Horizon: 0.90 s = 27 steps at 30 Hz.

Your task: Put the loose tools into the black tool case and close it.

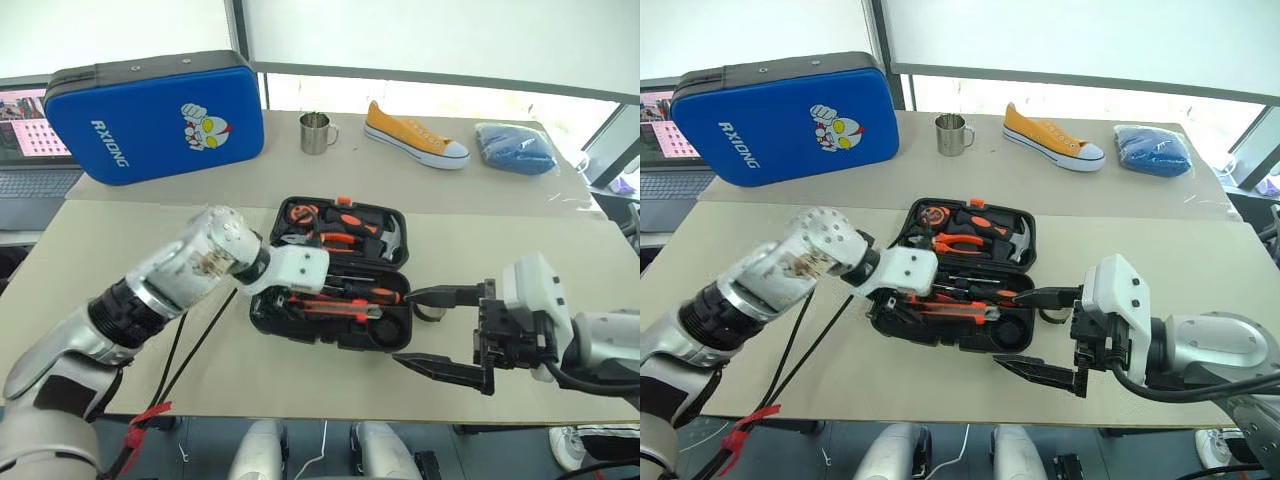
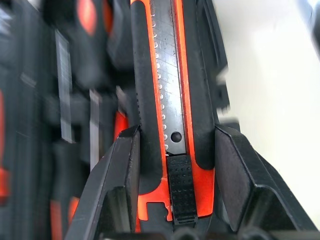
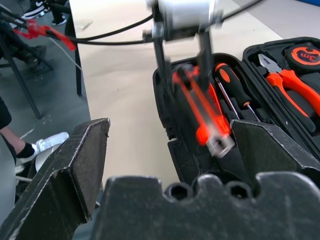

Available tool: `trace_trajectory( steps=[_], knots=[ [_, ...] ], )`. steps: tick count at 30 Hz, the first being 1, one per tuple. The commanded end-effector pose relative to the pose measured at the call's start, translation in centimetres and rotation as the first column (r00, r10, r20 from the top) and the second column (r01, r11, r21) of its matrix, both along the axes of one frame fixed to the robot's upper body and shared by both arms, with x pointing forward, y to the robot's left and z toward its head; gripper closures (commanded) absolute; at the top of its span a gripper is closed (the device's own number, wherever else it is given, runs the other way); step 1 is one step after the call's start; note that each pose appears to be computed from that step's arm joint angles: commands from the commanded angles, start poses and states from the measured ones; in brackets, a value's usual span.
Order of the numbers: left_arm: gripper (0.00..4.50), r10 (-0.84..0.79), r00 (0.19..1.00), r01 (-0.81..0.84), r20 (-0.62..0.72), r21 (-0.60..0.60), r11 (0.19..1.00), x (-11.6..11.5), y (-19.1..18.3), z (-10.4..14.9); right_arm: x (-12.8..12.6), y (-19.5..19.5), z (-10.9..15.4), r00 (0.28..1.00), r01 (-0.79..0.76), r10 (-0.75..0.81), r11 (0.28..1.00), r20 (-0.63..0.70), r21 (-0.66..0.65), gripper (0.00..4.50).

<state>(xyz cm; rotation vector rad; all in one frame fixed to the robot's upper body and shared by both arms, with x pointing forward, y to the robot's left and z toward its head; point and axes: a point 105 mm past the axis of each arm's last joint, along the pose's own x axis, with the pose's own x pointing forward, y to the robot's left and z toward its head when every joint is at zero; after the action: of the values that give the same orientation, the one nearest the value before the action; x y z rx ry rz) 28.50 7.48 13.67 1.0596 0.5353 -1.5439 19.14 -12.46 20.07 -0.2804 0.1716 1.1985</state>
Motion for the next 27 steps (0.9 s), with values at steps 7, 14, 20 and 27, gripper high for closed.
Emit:
trace_trajectory(
  steps=[7,14,20,27],
  knots=[
    [2.83,-0.029,0.998,0.026,0.047,0.056,0.998,0.6,0.6,-0.9,-0.1,0.2,0.7,0.998,0.043,-0.043,0.999,0.055,0.013,0.00],
    [2.83,0.005,1.000,-0.002,-0.031,0.107,0.994,-0.2,1.5,-1.5,0.1,0.2,0.6,0.997,0.049,-0.050,0.999,0.059,0.018,0.00],
    [2.83,0.007,0.998,0.000,-0.063,0.114,0.993,-0.8,1.9,-1.1,0.6,0.4,0.7,0.997,0.051,-0.053,0.998,0.063,0.027,0.00],
    [1.57,-0.010,0.997,0.016,-0.076,0.069,0.997,-0.8,1.3,-0.8,1.1,0.6,0.9,0.996,0.046,-0.049,0.998,0.073,0.036,0.00]
  ],
)
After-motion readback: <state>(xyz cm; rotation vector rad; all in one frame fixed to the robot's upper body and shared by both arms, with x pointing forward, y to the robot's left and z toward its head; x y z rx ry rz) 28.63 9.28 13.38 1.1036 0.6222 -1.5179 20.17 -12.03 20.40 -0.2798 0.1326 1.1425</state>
